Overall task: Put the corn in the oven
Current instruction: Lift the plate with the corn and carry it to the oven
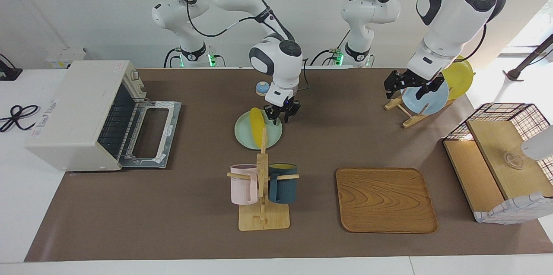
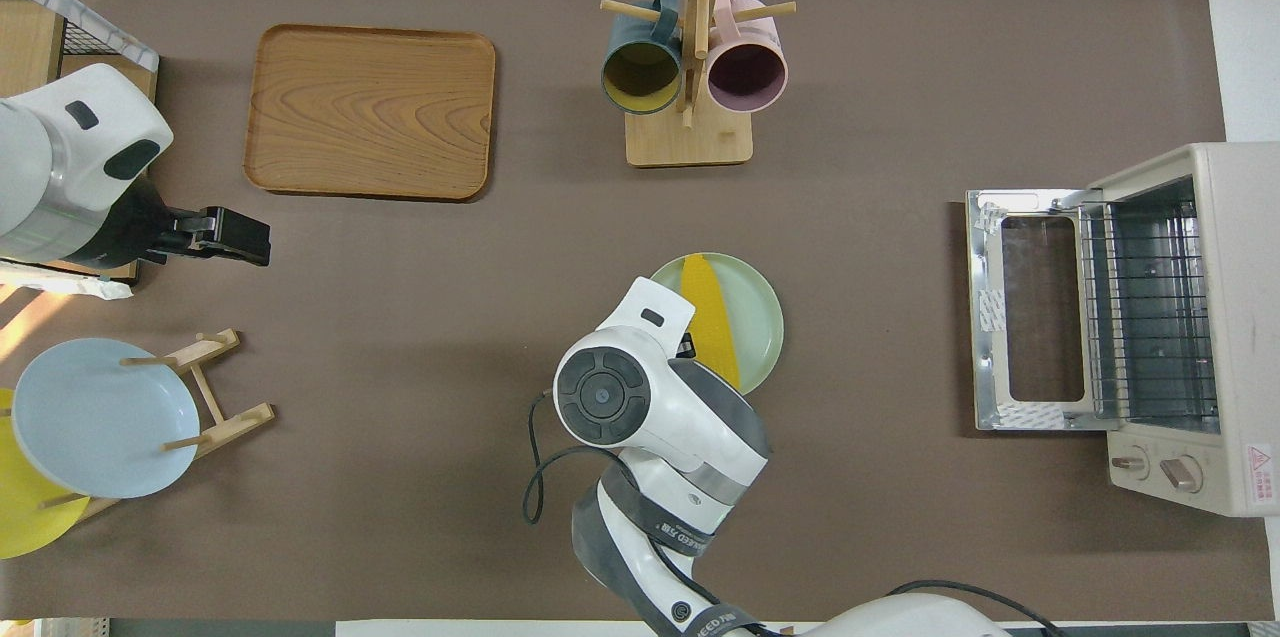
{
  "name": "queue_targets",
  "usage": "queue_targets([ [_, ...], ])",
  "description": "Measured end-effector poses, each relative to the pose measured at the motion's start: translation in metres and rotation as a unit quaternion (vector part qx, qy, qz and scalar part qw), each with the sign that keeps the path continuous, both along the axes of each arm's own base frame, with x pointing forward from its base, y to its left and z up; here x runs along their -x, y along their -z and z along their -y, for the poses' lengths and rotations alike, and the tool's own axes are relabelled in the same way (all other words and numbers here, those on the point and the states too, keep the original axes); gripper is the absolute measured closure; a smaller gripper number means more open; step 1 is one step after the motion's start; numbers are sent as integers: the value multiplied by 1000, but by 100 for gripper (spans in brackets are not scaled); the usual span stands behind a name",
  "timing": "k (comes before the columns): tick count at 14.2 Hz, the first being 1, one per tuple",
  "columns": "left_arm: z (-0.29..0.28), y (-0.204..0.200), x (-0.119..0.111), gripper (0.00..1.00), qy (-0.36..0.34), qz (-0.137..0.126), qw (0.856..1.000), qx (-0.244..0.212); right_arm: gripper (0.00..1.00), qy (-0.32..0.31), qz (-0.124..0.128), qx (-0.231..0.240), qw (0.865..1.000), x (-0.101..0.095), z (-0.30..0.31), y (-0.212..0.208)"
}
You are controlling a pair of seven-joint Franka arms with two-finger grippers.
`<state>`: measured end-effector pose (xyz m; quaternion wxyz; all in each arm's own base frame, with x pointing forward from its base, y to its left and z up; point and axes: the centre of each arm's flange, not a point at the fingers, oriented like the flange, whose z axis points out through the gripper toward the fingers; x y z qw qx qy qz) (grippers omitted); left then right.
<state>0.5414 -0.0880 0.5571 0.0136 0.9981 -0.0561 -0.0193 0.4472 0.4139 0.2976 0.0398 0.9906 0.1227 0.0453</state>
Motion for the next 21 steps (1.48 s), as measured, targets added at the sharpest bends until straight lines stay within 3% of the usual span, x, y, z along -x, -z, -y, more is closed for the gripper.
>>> queue_targets([
  [3,-1,-9,-2,0,0,10,1000,1,96,-1,3,0,1000,-1,1,-2],
  [6,-3,-8,-2,0,8,5,1000,1,97,-16,6,9,1000,-2,1,-7],
  [8,-4,-7,-1,0,11,3,1000,0,97,-36,7,45,998,-7,1,-17],
  [14,-10,-7,-2,0,10,3,1000,-1,97,-70,-6,124,990,-35,15,-91],
  [21,-13,-7,-3,0,8,3,1000,-1,97,59,-22,138,988,-84,146,-136],
])
